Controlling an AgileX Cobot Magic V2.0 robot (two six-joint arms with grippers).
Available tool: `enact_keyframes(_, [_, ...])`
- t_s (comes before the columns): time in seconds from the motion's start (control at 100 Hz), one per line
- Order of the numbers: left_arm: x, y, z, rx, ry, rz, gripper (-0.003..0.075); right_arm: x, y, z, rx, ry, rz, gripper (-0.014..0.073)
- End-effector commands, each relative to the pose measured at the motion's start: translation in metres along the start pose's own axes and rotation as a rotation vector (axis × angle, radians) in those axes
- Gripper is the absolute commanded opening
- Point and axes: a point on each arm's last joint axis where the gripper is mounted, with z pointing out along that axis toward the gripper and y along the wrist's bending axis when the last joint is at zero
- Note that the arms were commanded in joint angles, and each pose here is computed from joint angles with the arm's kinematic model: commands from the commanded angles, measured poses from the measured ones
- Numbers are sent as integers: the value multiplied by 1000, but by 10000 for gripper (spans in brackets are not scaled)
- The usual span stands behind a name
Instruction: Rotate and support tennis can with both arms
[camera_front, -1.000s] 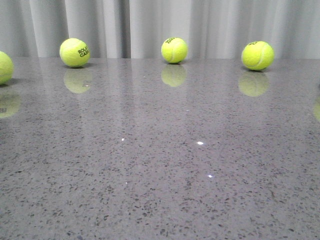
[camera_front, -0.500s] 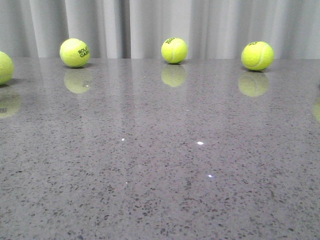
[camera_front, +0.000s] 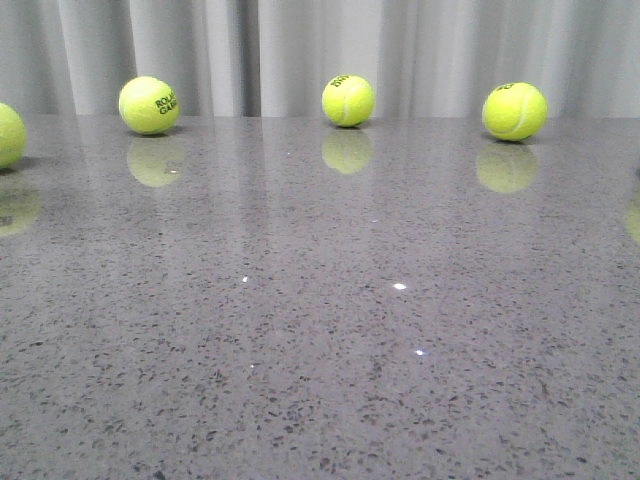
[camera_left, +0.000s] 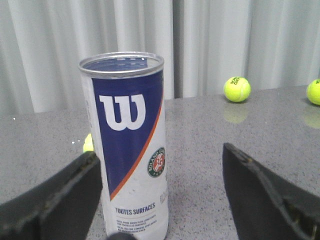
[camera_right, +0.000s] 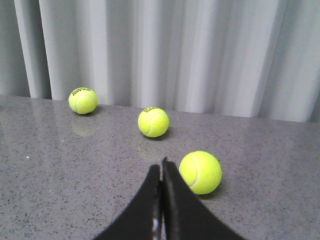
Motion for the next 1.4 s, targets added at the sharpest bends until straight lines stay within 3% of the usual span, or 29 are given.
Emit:
enact_keyframes(0.0, [-17, 1, -1, -7, -122, -23, 489, -15, -2, -1, 25, -103, 3, -68])
enact_keyframes(0.08, [-17, 1, -1, -7, -122, -23, 448, -15, -2, -1, 25, -103, 3, -68])
enact_keyframes(0.15, [-17, 1, -1, -7, -122, -23, 364, -15, -2, -1, 25, -103, 3, -68])
enact_keyframes(0.37, [-17, 1, -1, -7, -122, -23, -24, -15, -2, -1, 25, -103, 3, -68])
enact_keyframes(1.1, [-16, 1, -1, -7, -120, -23, -21, -15, -2, -1, 25, -103, 3, -68])
enact_keyframes(1.39, [-7, 4, 0, -61, -131, 65, -21, -15, -2, -1, 25, -103, 3, -68])
